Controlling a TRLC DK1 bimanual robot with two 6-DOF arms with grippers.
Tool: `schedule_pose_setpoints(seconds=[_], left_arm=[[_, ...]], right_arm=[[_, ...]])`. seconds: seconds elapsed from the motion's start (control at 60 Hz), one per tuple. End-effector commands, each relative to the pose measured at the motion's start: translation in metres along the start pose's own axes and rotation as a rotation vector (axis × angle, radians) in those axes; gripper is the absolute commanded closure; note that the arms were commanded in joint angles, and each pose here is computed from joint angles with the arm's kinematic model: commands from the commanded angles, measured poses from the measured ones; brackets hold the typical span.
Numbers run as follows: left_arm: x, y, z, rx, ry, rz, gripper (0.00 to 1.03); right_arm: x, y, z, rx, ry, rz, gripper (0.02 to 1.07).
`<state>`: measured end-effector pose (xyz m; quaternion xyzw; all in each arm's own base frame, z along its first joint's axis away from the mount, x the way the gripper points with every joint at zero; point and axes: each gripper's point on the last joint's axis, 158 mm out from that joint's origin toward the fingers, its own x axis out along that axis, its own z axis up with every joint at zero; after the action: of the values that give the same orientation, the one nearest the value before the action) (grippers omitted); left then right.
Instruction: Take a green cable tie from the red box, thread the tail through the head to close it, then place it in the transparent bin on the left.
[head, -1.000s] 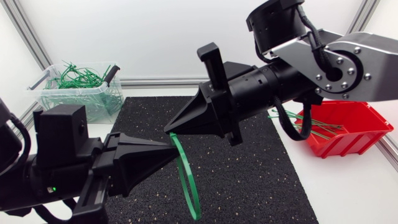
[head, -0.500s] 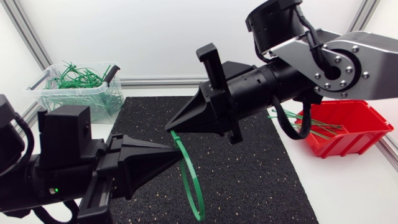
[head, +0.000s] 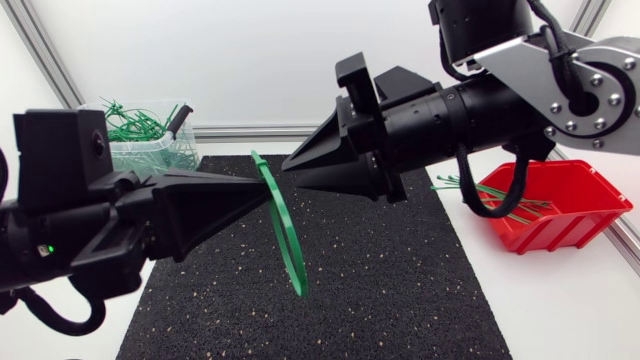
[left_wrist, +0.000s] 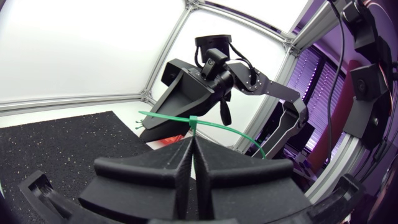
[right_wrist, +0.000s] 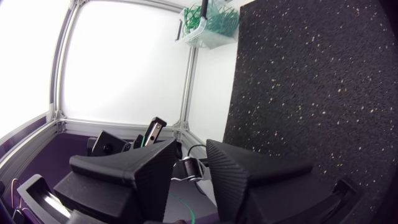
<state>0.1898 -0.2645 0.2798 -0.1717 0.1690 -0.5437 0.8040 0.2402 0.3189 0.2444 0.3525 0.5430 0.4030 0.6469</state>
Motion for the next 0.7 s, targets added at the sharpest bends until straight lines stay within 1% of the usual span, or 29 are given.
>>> schedule_pose_setpoints(seconds=[0.0, 0.083, 0.133, 0.167, 0.3, 0.35, 0.417, 0.533, 0.617, 0.683], left_arm=[[-0.004, 0.005, 0.015, -0.015, -0.009, 0.028, 1.00], [-0.009, 0.026, 0.014, -0.019, 0.008, 0.099, 1.00], [-0.013, 0.038, 0.015, -0.007, 0.009, 0.147, 1.00], [-0.017, 0.048, 0.018, 0.008, 0.003, 0.188, 1.00], [-0.039, 0.091, 0.033, 0.070, -0.019, 0.353, 1.00], [-0.049, 0.107, 0.040, 0.089, -0.028, 0.412, 1.00], [-0.064, 0.133, 0.050, 0.123, -0.032, 0.511, 1.00], [-0.092, 0.166, 0.070, 0.174, -0.052, 0.639, 1.00], [-0.117, 0.191, 0.091, 0.216, -0.078, 0.742, 1.00], [-0.138, 0.210, 0.110, 0.264, -0.109, 0.829, 1.00]], right_arm=[[-0.006, -0.023, 0.009, -0.027, -0.041, -0.071, 0.56], [-0.014, -0.057, 0.018, -0.144, -0.091, -0.261, 0.56], [-0.021, -0.072, 0.024, -0.190, -0.115, -0.343, 0.56], [-0.027, -0.088, 0.033, -0.237, -0.159, -0.431, 0.56], [-0.053, -0.126, 0.052, -0.331, -0.230, -0.647, 0.56], [-0.070, -0.140, 0.062, -0.380, -0.267, -0.746, 0.56], [-0.089, -0.149, 0.071, -0.406, -0.309, -0.813, 0.56], [-0.122, -0.156, 0.083, -0.441, -0.376, -0.898, 0.56], [-0.150, -0.158, 0.090, -0.499, -0.442, -1.003, 0.56], [-0.169, -0.154, 0.092, -0.533, -0.490, -1.053, 0.56]])
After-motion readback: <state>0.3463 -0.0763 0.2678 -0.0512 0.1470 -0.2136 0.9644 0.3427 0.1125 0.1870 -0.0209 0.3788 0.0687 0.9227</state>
